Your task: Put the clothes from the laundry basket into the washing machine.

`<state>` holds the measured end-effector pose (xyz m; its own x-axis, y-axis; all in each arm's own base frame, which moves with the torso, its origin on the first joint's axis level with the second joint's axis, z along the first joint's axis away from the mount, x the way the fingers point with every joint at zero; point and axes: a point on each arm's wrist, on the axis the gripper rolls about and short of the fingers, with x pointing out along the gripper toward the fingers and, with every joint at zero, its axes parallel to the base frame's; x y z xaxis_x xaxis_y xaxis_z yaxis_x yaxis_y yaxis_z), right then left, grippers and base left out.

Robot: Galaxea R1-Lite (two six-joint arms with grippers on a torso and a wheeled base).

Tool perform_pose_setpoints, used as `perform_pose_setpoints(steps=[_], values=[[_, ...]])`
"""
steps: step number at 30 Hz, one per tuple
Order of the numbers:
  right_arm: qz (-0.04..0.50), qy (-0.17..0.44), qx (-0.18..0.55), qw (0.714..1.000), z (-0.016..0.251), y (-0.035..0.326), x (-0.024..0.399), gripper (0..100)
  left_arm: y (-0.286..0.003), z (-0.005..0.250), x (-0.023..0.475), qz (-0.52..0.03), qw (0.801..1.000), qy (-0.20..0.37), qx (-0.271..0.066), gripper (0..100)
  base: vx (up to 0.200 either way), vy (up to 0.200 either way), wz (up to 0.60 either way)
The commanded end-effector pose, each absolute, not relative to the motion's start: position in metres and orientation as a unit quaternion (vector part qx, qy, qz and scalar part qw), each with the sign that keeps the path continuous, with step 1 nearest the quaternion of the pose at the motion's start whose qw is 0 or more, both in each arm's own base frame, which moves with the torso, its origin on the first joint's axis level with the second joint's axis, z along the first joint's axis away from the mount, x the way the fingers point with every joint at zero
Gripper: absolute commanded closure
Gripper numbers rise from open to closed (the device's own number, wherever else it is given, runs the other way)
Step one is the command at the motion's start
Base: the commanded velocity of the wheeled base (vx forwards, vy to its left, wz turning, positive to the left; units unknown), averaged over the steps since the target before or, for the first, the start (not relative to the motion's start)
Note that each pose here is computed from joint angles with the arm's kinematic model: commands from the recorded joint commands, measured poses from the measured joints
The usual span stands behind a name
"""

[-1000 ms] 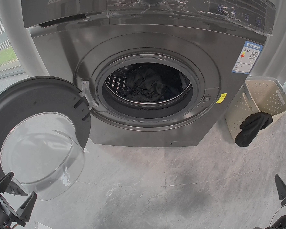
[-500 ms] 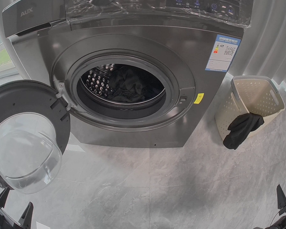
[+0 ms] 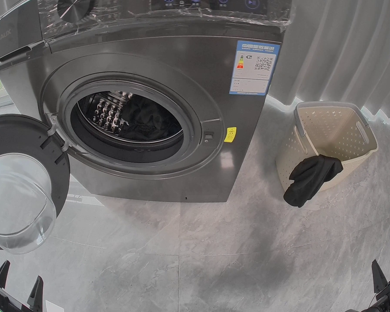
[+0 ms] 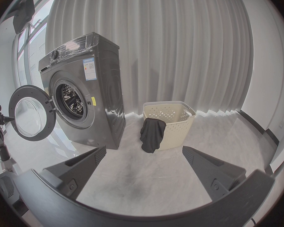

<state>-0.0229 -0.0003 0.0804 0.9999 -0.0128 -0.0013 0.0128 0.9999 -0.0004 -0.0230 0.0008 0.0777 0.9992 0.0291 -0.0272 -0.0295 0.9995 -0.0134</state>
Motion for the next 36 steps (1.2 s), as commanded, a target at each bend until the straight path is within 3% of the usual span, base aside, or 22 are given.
perform_pose_setpoints(steps=[1,6,36], values=[[-0.008,0.001,0.0,1.0,0.0753,-0.0004,-0.0228,0,0.0004,0.075,-0.0227,0.005,1.0,0.003,-0.008,0,0.0,0.0,0.0],[-0.006,0.001,0.0,1.0,0.0753,-0.0003,-0.0228,0,0.0003,0.075,-0.0227,0.002,1.0,0.003,-0.006,0,0.0,0.0,0.0],[-0.007,0.001,0.0,1.0,0.0753,-0.0003,-0.0228,0,0.0002,0.0752,-0.0227,0.001,1.0,0.002,-0.013,0,0.0,-0.2,0.0]])
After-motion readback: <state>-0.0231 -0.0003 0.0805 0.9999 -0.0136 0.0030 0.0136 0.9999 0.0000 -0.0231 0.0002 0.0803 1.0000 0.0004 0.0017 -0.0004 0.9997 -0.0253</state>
